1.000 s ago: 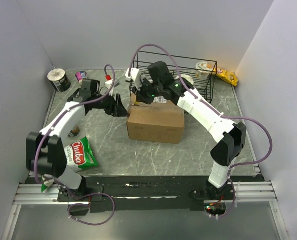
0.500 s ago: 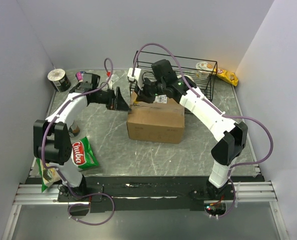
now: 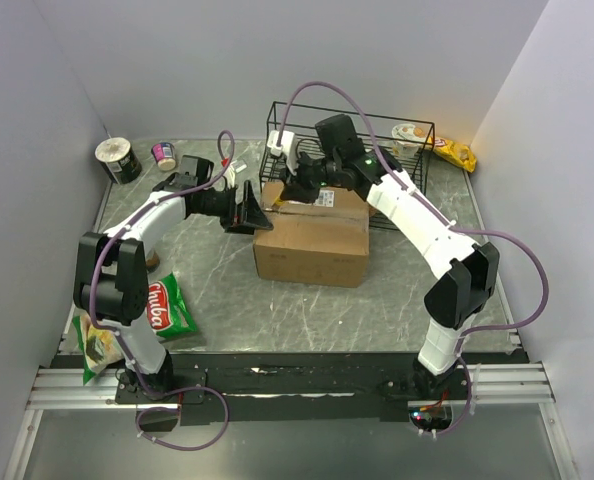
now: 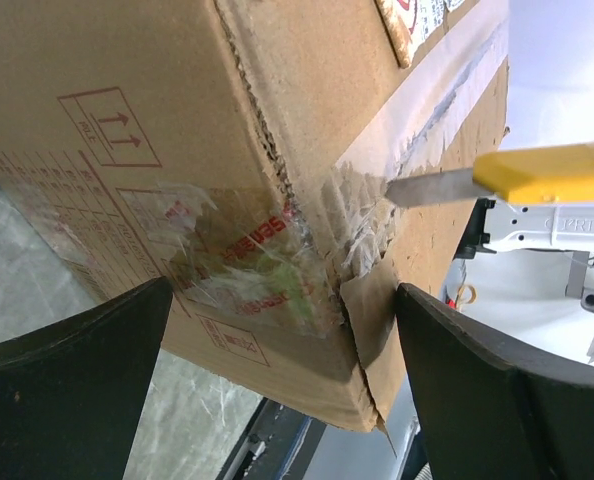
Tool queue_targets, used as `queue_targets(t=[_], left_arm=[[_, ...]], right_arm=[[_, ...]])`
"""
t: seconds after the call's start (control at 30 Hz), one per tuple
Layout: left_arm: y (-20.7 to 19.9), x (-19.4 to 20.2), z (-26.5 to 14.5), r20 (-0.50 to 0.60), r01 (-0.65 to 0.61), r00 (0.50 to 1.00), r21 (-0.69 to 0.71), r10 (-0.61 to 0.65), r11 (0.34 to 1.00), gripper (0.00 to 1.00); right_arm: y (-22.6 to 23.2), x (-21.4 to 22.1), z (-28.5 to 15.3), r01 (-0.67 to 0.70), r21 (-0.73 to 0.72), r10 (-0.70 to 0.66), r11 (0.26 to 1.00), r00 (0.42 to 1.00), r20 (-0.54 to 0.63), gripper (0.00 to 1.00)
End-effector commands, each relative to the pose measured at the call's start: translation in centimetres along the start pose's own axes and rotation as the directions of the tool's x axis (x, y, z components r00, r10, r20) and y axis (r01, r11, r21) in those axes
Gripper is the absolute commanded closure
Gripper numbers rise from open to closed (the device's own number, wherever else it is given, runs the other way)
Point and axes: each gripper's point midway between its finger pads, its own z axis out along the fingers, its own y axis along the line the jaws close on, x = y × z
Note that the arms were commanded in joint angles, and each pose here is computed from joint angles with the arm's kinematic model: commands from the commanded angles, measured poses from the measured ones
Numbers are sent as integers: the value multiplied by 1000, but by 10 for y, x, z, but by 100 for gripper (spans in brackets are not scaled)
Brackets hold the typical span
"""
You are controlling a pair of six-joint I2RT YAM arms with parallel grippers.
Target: Unpack the express box
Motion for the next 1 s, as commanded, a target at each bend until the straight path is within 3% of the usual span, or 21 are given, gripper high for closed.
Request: queue_targets(t=[0.0, 0.97], left_arm=[[35, 5, 10, -1, 42, 999, -132, -42, 990, 2], [45, 8, 11, 5, 46, 999, -172, -46, 984, 3]], right_arm=[[-3, -6, -27, 27, 17, -28, 999, 999, 26, 100], [-6, 27, -64, -27, 85, 31, 996, 998, -50, 100]])
